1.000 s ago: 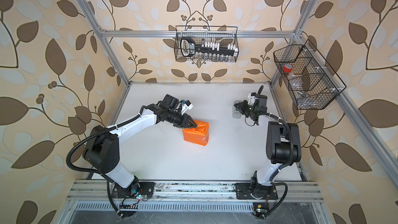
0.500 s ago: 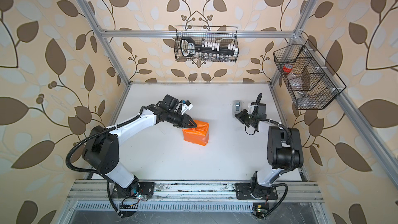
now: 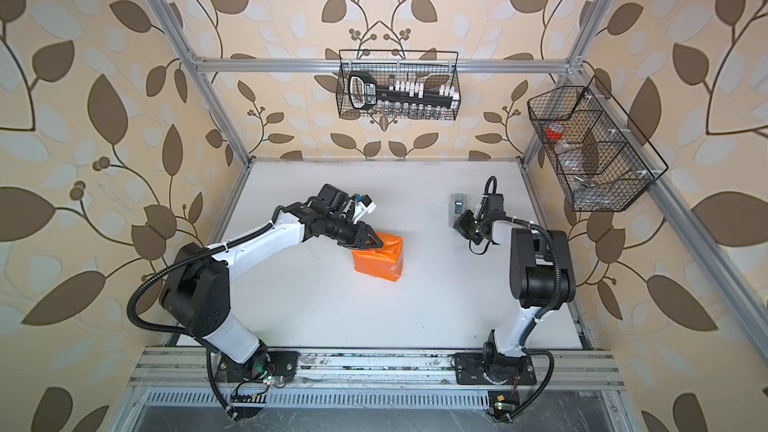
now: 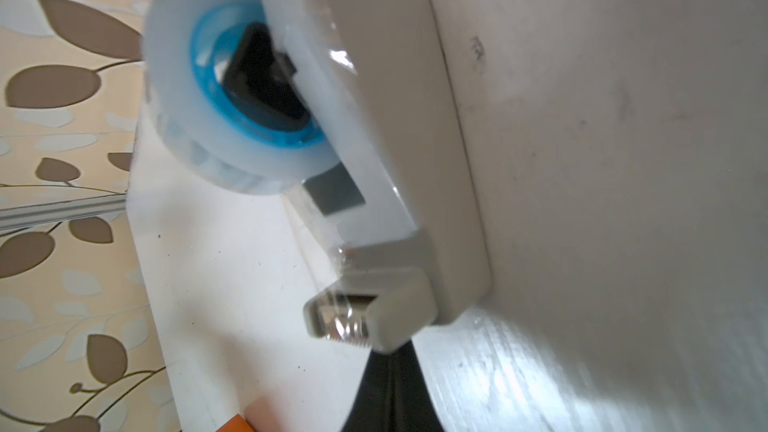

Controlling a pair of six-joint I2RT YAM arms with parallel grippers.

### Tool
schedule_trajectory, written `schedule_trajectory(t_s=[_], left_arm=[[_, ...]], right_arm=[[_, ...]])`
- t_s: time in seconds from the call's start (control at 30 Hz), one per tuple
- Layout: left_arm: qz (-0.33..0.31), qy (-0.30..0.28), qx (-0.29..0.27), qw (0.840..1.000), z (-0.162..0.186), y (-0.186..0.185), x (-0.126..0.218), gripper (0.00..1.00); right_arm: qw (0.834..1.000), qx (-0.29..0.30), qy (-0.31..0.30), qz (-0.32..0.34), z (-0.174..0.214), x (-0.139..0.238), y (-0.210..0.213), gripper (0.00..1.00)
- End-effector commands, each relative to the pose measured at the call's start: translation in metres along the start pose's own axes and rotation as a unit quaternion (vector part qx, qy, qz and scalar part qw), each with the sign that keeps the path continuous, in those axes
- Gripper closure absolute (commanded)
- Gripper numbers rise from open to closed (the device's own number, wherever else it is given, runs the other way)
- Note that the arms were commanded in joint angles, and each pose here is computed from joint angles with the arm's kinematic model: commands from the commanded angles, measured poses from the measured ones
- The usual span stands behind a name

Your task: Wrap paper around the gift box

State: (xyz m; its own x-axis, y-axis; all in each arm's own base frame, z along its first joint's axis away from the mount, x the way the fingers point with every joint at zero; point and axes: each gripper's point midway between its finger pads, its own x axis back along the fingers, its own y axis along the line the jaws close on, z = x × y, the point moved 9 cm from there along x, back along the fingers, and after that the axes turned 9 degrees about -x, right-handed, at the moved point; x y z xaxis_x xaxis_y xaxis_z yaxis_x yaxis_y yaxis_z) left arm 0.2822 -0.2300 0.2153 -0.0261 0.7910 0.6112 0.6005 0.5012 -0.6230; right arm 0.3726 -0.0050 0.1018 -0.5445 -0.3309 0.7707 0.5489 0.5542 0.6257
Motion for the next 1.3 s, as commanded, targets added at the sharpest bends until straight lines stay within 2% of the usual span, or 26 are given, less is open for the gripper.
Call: schedule_trajectory(t_s=[0.0,0.2,0.33,0.5,0.6,0.77,0.83,0.97,1.1,1.27], left_arm=[[-0.013,0.044,0.03,0.999,0.019,0.005,-0.011,0.63],[-0.019,0.055,0.026,0.998,0.024,0.01,-0.015,0.63],[-0.026,0.057,0.024,0.998,0.026,0.011,-0.015,0.63],[-0.038,0.056,0.027,0.997,0.027,0.012,-0.014,0.63],[-0.039,0.056,0.028,0.997,0.029,0.011,-0.013,0.63],[-0.039,0.058,0.03,0.997,0.03,0.009,-0.012,0.63],[-0.04,0.056,0.03,0.997,0.029,0.009,-0.011,0.64],[-0.048,0.055,0.036,0.997,0.03,0.011,-0.012,0.66],[-0.054,0.046,0.049,0.996,0.03,0.012,-0.012,0.67],[-0.057,0.035,0.07,0.995,0.032,0.015,-0.014,0.69]], right_arm=[[0.992,-0.038,0.008,0.116,0.005,-0.016,-0.032,1.0],[0.981,-0.057,-0.004,0.187,0.007,-0.017,-0.051,1.0],[0.985,-0.047,-0.024,0.165,0.014,-0.004,-0.043,1.0],[0.997,-0.019,-0.046,0.053,0.03,0.042,-0.016,1.0],[0.999,0.018,-0.045,-0.025,0.047,0.075,0.008,1.0],[0.986,0.09,-0.006,-0.143,0.096,0.123,0.069,1.0],[0.979,0.106,0.009,-0.172,0.118,0.134,0.089,1.0],[0.966,0.093,0.054,-0.234,0.158,0.137,0.118,0.99],[0.958,0.073,0.097,-0.26,0.193,0.124,0.134,0.98],[0.954,0.049,0.094,-0.281,0.213,0.119,0.142,0.96]])
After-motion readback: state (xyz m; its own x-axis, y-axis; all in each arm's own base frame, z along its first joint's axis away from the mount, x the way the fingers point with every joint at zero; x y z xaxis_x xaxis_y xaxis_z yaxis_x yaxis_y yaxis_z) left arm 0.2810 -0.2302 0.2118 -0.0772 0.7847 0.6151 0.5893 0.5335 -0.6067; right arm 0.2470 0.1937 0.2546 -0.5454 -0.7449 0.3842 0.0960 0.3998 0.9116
